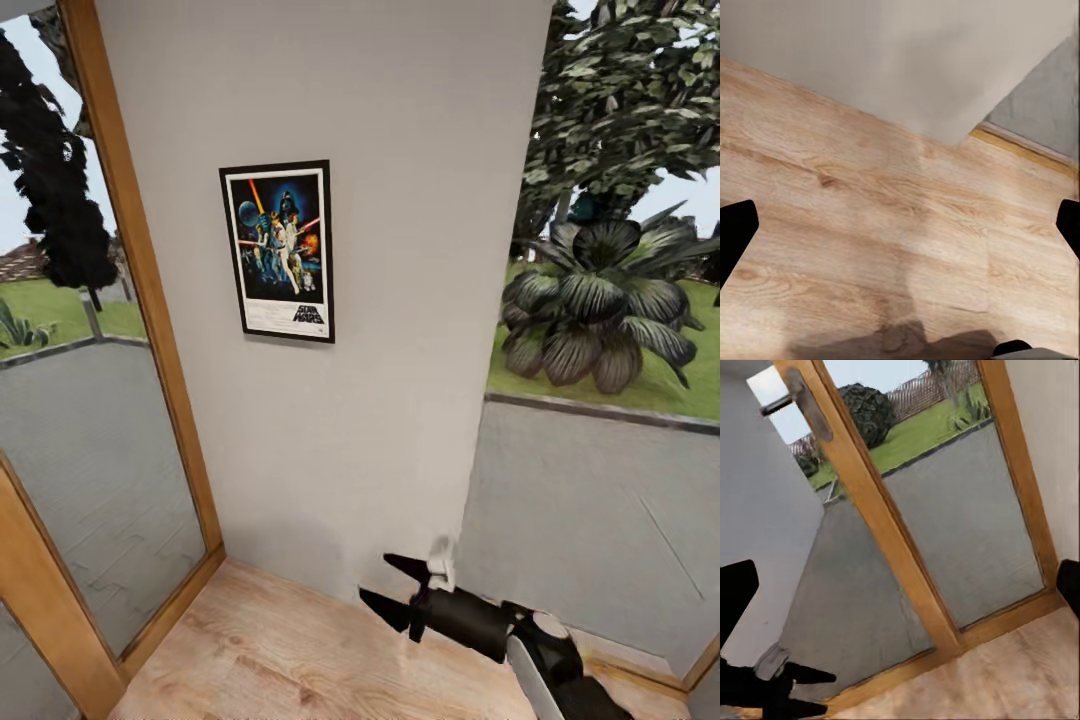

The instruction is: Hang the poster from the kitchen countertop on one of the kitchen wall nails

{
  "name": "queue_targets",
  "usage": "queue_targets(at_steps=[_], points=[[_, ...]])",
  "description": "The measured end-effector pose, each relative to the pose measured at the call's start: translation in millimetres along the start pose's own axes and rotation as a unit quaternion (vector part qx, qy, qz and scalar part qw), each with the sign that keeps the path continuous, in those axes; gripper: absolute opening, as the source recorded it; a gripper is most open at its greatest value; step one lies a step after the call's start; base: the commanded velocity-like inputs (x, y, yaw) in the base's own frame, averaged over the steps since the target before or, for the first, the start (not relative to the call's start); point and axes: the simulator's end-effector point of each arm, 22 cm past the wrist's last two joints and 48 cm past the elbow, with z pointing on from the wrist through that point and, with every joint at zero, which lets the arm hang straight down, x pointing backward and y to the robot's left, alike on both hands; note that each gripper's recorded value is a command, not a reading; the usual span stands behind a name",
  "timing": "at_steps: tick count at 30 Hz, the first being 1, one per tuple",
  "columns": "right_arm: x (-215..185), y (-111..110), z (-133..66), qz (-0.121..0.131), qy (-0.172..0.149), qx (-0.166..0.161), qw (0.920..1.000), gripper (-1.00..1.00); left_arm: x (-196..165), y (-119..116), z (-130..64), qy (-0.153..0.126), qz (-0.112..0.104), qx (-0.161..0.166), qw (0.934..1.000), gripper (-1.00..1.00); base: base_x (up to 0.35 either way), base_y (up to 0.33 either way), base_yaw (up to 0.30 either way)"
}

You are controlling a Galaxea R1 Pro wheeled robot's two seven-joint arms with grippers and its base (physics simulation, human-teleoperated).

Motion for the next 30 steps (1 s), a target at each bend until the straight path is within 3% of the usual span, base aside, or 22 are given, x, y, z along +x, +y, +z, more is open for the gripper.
queue_targets(at_steps=[1, 2, 4, 5, 6, 7, 9, 14, 30], points=[[47.1, -0.5, -20.8, 0.033, 0.019, 0.018, 0.9991, 1.00, 0.0, -2.1, -0.2, 0.000, 0.000, 0.005, 1.0000, 1.00, -0.006, 0.000, 0.000], [58.2, -8.8, -30.7, 0.035, 0.022, 0.030, 0.9987, 1.00, -0.1, -4.5, -0.3, 0.000, -0.001, 0.010, 0.9999, 1.00, -0.005, 0.000, 0.000], [133.9, -34.6, -86.9, 0.080, 0.044, 0.091, 0.9917, 1.00, 0.0, -15.1, -0.9, 0.000, -0.002, 0.034, 0.9994, 1.00, -0.001, 0.000, 0.000], [178.7, -61.1, -160.3, 0.118, 0.036, 0.147, 0.9814, 1.00, 0.2, -23.5, -1.5, 0.001, -0.003, 0.053, 0.9986, 1.00, 0.000, 0.000, 0.000], [241.8, -94.1, -264.7, 0.205, 0.045, 0.257, 0.9434, 1.00, 1.3, -26.5, -1.3, 0.002, -0.003, 0.058, 0.9983, 1.00, 0.000, 0.000, 0.000], [264.1, -90.8, -279.1, 0.235, 0.045, 0.277, 0.9308, 1.00, 1.6, -27.3, -1.1, 0.002, -0.003, 0.060, 0.9982, 1.00, 0.000, 0.000, 0.000], [271.3, -92.4, -290.7, 0.235, 0.043, 0.292, 0.9260, 1.00, 2.3, -28.6, -0.6, 0.003, -0.004, 0.061, 0.9981, 1.00, 0.000, 0.000, 0.000], [282.2, -90.6, -301.6, 0.225, 0.045, 0.306, 0.9237, 1.00, 4.8, -32.6, 1.0, 0.006, -0.005, 0.065, 0.9979, 1.00, 0.000, 0.000, 0.000], [294.4, -85.9, -305.0, 0.236, 0.050, 0.313, 0.9186, 1.00, 6.8, -33.0, 1.5, 0.009, -0.007, 0.063, 0.9979, 1.00, 0.000, 0.000, 0.000]])
